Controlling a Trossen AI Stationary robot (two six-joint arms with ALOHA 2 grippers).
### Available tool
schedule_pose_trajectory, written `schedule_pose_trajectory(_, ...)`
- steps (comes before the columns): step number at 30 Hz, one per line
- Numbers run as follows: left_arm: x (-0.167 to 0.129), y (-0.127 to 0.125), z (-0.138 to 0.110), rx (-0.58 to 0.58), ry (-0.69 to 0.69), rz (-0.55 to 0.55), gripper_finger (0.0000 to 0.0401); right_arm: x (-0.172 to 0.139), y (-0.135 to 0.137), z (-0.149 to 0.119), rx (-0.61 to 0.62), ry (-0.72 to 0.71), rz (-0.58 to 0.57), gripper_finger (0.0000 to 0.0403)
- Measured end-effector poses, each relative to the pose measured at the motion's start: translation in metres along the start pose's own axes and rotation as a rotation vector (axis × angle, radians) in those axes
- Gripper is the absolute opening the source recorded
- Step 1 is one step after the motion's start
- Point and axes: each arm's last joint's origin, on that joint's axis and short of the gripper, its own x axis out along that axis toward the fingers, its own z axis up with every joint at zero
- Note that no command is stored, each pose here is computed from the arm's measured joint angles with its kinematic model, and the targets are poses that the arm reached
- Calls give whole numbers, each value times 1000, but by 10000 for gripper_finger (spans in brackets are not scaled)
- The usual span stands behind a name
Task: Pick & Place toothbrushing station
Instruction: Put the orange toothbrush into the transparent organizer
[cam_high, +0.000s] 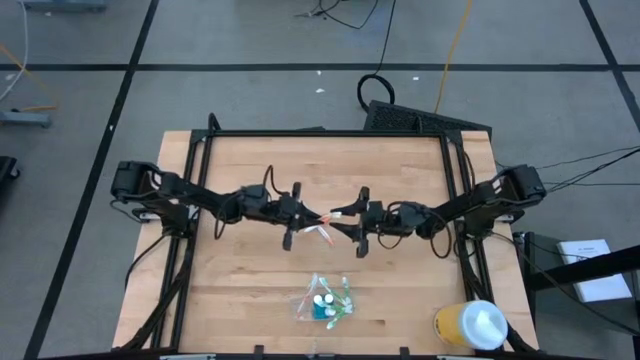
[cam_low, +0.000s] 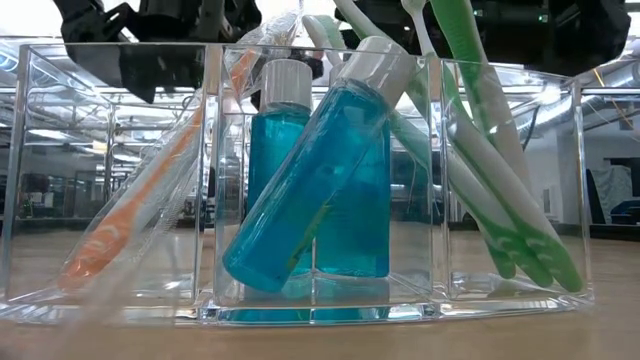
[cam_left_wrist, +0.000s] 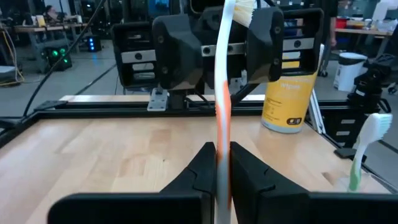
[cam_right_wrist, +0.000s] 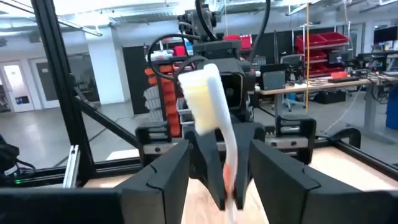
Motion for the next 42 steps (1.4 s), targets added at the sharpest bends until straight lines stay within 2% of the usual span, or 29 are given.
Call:
schedule_pose_trajectory(10,1,0,-2,-1,6,7,22,4,-7,-5,-8,-28,-22,126)
schedule_pose_trajectory(17,1,0,-2,-13,6,9,22,5,-11,-5,12,-29,-35,76)
schedule_pose_trajectory(24,1,0,-2,-21,5,11,22,5,-10,-2,-23,-60,-26,13)
schedule_pose_trajectory(29,1,0,0,-42,-5,26,43,7,-9,3,-28,-103,11,10)
schedule_pose_trajectory(35,1,-1,-6,-92,49,41,62,10,-7,11,-44,-132,21,5)
schedule_pose_trajectory(38,1,-3,-11,-124,97,63,64,13,-7,16,-47,-86,15,4)
schedule_pose_trajectory(42,1,-3,-17,-165,152,126,65,21,-10,24,-43,45,-11,3)
